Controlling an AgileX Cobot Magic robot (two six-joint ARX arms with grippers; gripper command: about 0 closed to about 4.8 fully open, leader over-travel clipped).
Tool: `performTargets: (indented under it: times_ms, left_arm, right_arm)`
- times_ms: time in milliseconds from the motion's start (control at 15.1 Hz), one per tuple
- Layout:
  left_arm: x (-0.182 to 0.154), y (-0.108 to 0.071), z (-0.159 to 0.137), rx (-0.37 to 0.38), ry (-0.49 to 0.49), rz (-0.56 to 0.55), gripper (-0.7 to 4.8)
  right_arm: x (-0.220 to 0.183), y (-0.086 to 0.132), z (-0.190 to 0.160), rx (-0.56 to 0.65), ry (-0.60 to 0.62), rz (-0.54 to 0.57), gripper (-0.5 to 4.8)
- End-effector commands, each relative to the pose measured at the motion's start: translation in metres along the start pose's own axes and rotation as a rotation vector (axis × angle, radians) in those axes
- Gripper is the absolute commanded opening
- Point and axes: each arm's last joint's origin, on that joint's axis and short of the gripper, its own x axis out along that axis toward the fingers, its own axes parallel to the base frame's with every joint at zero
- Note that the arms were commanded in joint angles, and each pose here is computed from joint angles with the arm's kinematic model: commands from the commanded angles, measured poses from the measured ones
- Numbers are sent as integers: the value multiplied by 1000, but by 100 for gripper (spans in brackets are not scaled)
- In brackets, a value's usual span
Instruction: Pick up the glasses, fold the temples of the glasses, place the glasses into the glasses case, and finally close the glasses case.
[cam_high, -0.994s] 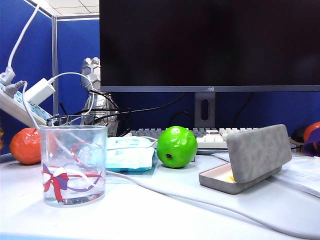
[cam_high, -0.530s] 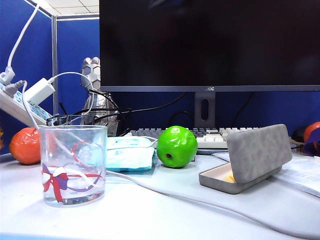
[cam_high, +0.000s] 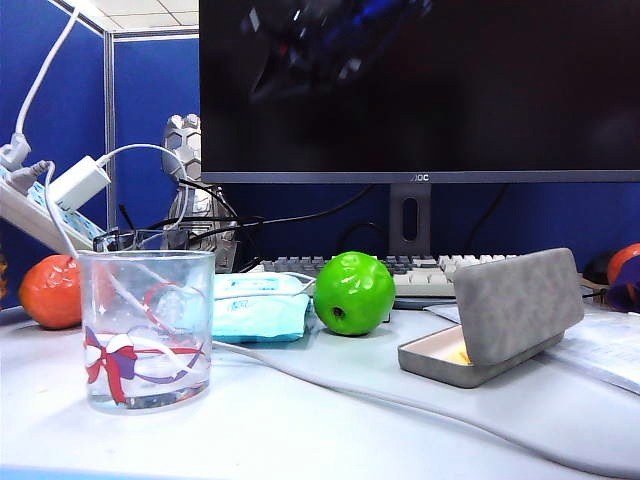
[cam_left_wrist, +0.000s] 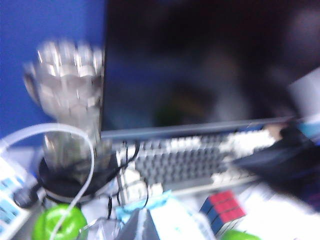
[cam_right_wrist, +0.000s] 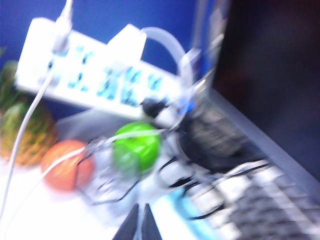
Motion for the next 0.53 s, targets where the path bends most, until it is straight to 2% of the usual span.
performTargets:
  times_ms: [66, 265, 530]
  left_arm:
    - [33, 11, -11, 0, 17, -11, -5]
    - [85, 28, -33, 11, 1, -60, -5]
    - [130, 36, -66, -5, 17, -22, -3]
  right_arm:
    - [-29, 5, 29, -27, -75, -27, -1]
    - [-70, 14, 59, -35, -161, -45, -1]
    - [-117, 24, 88, -52, -269, -95, -1]
